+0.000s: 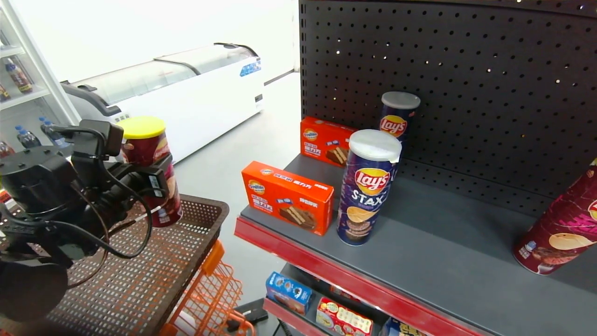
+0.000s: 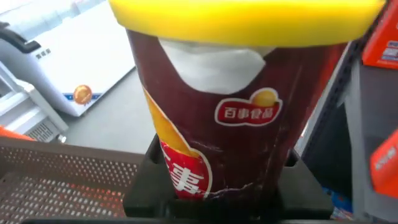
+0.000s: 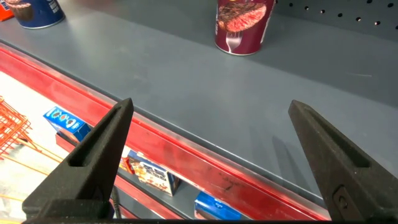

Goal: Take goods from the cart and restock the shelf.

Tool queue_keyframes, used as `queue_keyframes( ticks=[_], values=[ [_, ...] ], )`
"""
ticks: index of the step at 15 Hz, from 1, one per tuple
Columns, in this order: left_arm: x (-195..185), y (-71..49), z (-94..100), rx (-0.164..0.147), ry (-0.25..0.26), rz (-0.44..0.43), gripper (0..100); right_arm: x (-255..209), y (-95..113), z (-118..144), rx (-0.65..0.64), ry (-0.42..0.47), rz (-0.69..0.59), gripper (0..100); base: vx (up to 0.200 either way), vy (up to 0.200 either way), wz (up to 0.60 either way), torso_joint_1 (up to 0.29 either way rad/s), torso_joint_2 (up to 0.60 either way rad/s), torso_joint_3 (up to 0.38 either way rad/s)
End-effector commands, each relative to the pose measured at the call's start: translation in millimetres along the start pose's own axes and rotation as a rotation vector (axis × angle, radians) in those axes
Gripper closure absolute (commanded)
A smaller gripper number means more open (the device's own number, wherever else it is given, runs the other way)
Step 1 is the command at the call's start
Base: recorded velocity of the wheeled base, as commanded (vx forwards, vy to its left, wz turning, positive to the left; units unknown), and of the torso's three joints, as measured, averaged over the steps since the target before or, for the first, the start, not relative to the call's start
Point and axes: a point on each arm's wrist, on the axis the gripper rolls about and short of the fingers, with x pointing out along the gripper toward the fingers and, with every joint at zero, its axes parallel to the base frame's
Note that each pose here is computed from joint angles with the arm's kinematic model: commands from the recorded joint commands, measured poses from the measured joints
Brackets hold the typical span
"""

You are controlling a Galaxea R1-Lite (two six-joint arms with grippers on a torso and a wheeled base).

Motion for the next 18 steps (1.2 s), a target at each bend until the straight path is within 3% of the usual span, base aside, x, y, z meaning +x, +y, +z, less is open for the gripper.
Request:
queue_keyframes(
  ticks=[1, 3, 4, 5, 6, 7, 8, 10, 12, 18],
  values=[
    [-43.7, -3.5, 36.3, -0.01, -0.059, -0.04, 100, 0.1, 0.0, 0.0, 0.0, 0.002, 0.0, 0, 0.0, 0.0, 0.0, 0.0, 0.0, 0.0],
    [-61.4, -7.0, 41.1, -0.011, -0.067, -0.073, 100, 0.1, 0.0, 0.0, 0.0, 0.002, 0.0, 0, 0.0, 0.0, 0.0, 0.0, 0.0, 0.0],
    [-74.7, -9.4, 49.0, -0.016, -0.099, -0.091, 100, 0.1, 0.0, 0.0, 0.0, 0.002, 0.0, 0, 0.0, 0.0, 0.0, 0.0, 0.0, 0.0],
    [-83.3, -16.1, 51.0, -0.022, -0.091, -0.136, 100, 0.1, 0.0, 0.0, 0.0, 0.002, 0.0, 0, 0.0, 0.0, 0.0, 0.0, 0.0, 0.0],
    [-96.2, -24.2, 42.9, -0.028, -0.024, -0.199, 100, 0.1, 0.0, 0.0, 0.0, 0.002, 0.0, 0, 0.0, 0.0, 0.0, 0.0, 0.0, 0.0],
    [-111.1, -27.0, 48.4, -0.034, -0.029, -0.258, 100, 0.1, 0.0, 0.0, 0.0, 0.002, 0.0, 0, 0.0, 0.0, 0.0, 0.0, 0.0, 0.0],
    [-120.6, -33.2, 49.6, -0.038, -0.002, -0.341, 100, 0.1, 0.0, 0.0, 0.0, 0.002, 0.0, 0, 0.0, 0.0, 0.0, 0.0, 0.0, 0.0],
    [-126.7, -35.0, 50.5, -0.053, 0.039, -0.423, 100, 0.1, 0.0, 0.0, 0.0, 0.002, 0.0, 0, 0.0, 0.0, 0.0, 0.0, 0.0, 0.0],
    [-127.1, -36.3, 56.4, -0.071, 0.014, -0.52, 100, 0.1, 0.0, 0.0, 0.0, 0.002, 0.0, 0, 0.0, 0.0, 0.0, 0.0, 0.0, 0.0],
    [-123.8, -40.0, 70.0, -0.069, -0.039, -0.56, 100, 0.1, 0.0, 0.0, 0.0, 0.002, 0.0, 0, 0.0, 0.0, 0.0, 0.0, 0.0, 0.0]
  ],
)
